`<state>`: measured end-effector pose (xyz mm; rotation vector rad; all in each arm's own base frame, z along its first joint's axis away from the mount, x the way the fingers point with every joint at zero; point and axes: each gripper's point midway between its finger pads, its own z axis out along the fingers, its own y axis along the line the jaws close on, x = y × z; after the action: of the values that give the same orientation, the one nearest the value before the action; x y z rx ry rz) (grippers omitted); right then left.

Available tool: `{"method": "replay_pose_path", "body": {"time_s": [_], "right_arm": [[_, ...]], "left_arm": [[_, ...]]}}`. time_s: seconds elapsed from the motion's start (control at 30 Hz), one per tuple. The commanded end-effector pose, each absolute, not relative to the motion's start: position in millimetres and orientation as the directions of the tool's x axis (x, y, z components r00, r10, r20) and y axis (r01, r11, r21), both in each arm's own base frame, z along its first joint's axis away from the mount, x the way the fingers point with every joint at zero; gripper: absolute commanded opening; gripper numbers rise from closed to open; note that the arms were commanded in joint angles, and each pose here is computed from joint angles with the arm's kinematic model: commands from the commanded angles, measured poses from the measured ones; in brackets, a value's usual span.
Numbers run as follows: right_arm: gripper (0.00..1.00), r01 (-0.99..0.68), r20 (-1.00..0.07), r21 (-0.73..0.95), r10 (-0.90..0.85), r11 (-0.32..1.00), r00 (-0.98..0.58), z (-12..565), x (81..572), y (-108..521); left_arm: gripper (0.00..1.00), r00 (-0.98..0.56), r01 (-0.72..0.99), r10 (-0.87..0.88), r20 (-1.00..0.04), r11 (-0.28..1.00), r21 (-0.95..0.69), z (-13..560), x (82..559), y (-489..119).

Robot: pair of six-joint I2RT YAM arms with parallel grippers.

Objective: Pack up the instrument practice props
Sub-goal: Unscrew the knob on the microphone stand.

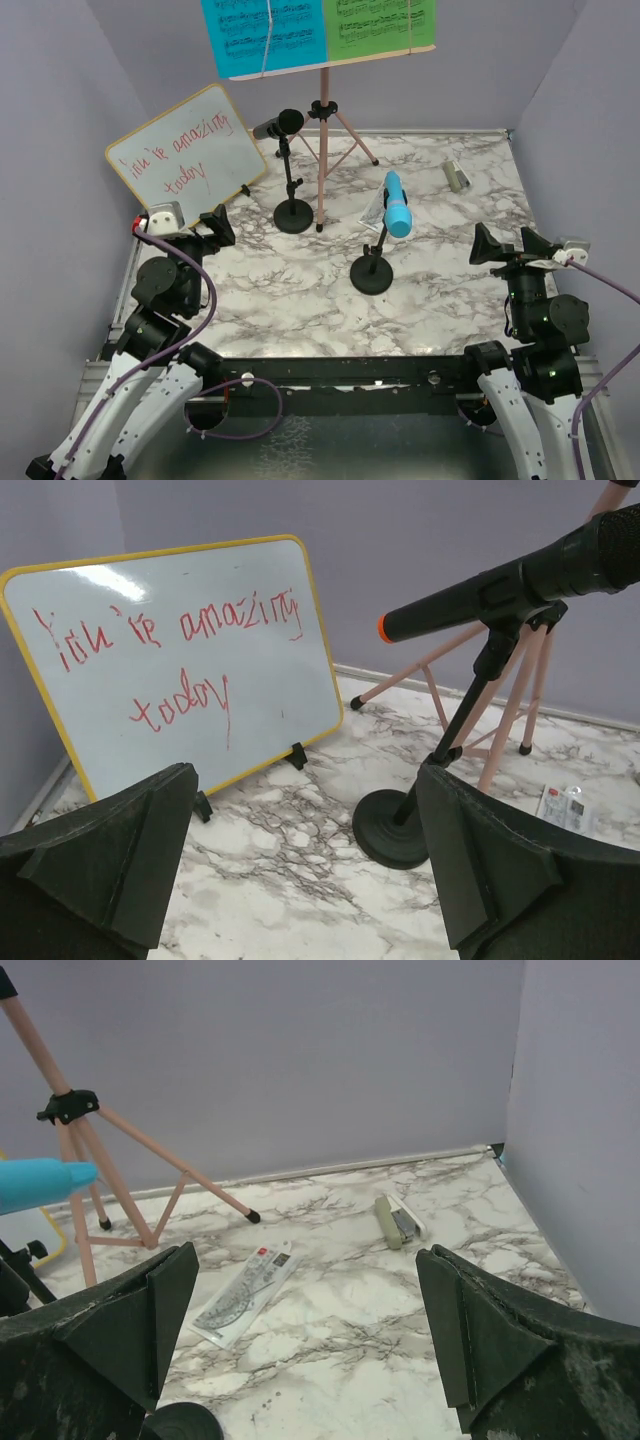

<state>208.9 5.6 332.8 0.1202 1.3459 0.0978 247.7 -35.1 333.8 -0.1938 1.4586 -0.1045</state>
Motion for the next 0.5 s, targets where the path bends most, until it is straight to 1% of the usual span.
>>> {"method": "replay_pose_path", "body": {"time_s": [0.0, 0.13, 0.33, 0.47], "right_arm": [[1.0, -0.029, -0.968, 0.115, 0.119, 0.993, 0.222, 336.9, 206.9, 10.4], [1.0, -0.031, -0.965, 0.118, 0.122, 0.993, 0.231, 335.1, 205.5, 10.3], [1.0, -0.092, -0.967, 0.11, 0.128, 0.99, 0.221, 336.3, 207.9, 21.9], [1.0, -0.117, -0.972, 0.157, 0.174, 0.981, 0.154, 329.0, 215.5, 29.8]], "left_arm": [[0.99, 0.114, -0.005, -0.207, -0.972, 0.978, -0.209, 334.4, 250.1, -42.0], [0.99, 0.11, 0.004, -0.21, -0.971, 0.977, -0.211, 334.1, 251.2, -43.4], [0.99, 0.111, -0.008, -0.216, -0.97, 0.976, -0.218, 333.2, 253.0, -41.1], [0.99, 0.076, 0.019, -0.187, -0.979, 0.982, -0.186, 327.5, 257.6, -49.0]]}}
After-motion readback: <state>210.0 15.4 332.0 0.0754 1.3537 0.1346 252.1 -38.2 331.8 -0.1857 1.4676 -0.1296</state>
